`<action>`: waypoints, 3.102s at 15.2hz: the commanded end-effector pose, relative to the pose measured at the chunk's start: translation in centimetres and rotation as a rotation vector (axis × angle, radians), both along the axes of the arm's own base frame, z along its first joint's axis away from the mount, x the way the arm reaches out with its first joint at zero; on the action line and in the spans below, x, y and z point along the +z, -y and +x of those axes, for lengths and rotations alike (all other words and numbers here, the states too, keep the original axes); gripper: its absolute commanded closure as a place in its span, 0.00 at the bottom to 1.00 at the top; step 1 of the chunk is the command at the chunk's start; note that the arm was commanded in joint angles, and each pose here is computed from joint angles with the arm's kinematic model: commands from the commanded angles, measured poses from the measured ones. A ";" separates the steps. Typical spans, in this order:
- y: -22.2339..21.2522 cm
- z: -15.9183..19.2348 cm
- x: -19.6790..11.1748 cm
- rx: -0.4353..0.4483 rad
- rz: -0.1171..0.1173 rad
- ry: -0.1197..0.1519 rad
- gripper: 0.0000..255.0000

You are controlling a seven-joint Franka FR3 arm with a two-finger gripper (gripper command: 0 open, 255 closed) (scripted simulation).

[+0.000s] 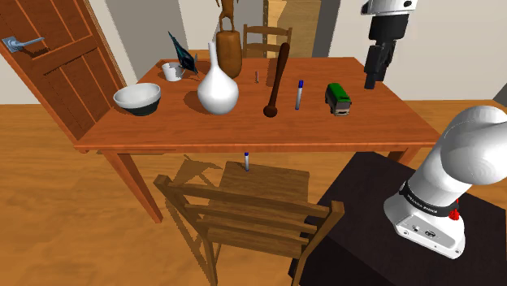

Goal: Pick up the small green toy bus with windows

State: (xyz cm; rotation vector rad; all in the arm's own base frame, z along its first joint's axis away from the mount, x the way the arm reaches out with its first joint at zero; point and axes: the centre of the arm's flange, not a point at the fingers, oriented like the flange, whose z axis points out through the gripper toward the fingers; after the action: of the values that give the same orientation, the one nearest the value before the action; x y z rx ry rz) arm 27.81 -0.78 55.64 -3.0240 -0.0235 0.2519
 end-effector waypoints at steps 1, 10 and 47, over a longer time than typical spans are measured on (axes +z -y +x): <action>0.0 0.0 0.0 0.000 0.000 0.000 0.00; 6.4 6.3 -6.1 -0.249 -0.063 0.047 0.00; 23.7 13.8 -20.2 -0.744 -0.189 0.141 1.00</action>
State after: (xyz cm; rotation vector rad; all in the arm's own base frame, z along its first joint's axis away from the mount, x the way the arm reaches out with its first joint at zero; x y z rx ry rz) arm 41.60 -24.48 35.55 -2.9571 1.1339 -0.0369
